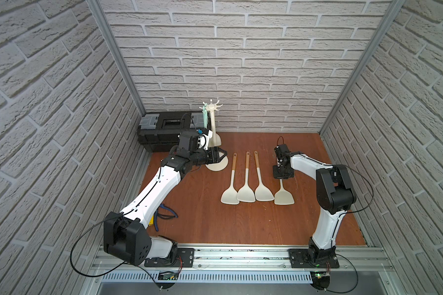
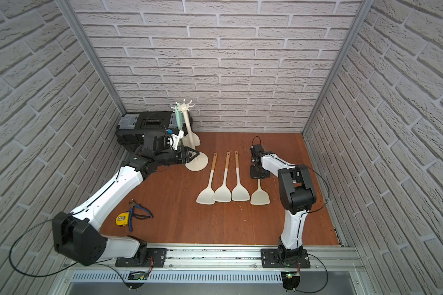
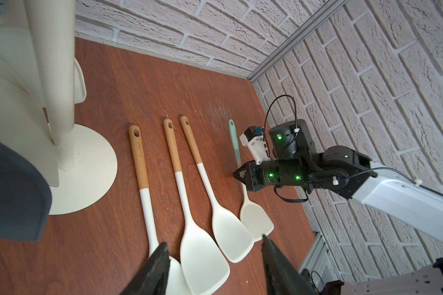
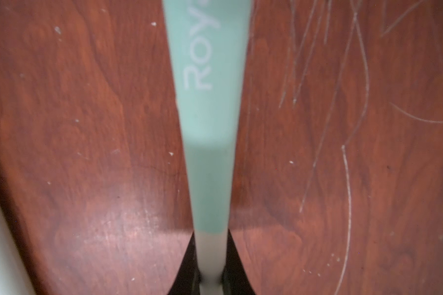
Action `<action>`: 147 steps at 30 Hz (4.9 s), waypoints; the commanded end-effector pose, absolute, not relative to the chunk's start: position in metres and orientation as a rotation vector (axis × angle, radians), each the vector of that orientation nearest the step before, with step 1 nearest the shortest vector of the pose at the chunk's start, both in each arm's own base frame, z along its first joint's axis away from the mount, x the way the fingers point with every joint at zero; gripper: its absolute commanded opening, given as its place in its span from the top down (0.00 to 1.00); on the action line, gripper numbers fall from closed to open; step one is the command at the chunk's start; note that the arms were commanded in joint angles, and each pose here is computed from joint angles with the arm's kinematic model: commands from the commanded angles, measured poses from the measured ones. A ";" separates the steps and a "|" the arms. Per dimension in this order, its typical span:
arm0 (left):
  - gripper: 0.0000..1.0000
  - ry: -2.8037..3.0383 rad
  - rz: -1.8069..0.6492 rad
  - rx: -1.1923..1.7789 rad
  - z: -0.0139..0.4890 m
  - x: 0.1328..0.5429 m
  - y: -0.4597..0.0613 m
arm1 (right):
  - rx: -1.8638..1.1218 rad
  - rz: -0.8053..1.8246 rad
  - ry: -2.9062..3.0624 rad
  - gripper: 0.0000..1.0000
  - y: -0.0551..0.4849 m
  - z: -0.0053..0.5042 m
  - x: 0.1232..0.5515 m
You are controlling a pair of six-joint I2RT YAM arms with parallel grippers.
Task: Take the spatula off the kitchen utensil rack
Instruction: Place the spatula at the center of the board, then take off the spatula from the rack.
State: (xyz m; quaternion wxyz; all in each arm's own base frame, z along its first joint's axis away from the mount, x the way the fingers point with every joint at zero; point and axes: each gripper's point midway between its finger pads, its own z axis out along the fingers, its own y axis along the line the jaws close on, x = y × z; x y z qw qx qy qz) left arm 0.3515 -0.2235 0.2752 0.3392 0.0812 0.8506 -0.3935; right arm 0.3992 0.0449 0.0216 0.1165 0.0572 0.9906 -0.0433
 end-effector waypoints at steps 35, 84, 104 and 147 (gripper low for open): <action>0.41 2.122 -0.946 0.239 0.320 0.358 -0.197 | 0.235 0.067 2.728 0.52 0.083 0.090 0.435; 0.57 1.882 -0.682 0.531 0.346 0.480 -0.161 | -0.480 0.522 1.904 0.59 0.401 0.260 0.533; 0.81 1.849 -0.645 0.553 0.344 0.462 -0.158 | -0.588 0.469 1.916 0.96 0.404 0.229 0.532; 1.00 1.618 -0.772 0.263 0.423 0.434 -0.123 | -0.603 0.461 1.988 0.97 0.398 0.180 0.522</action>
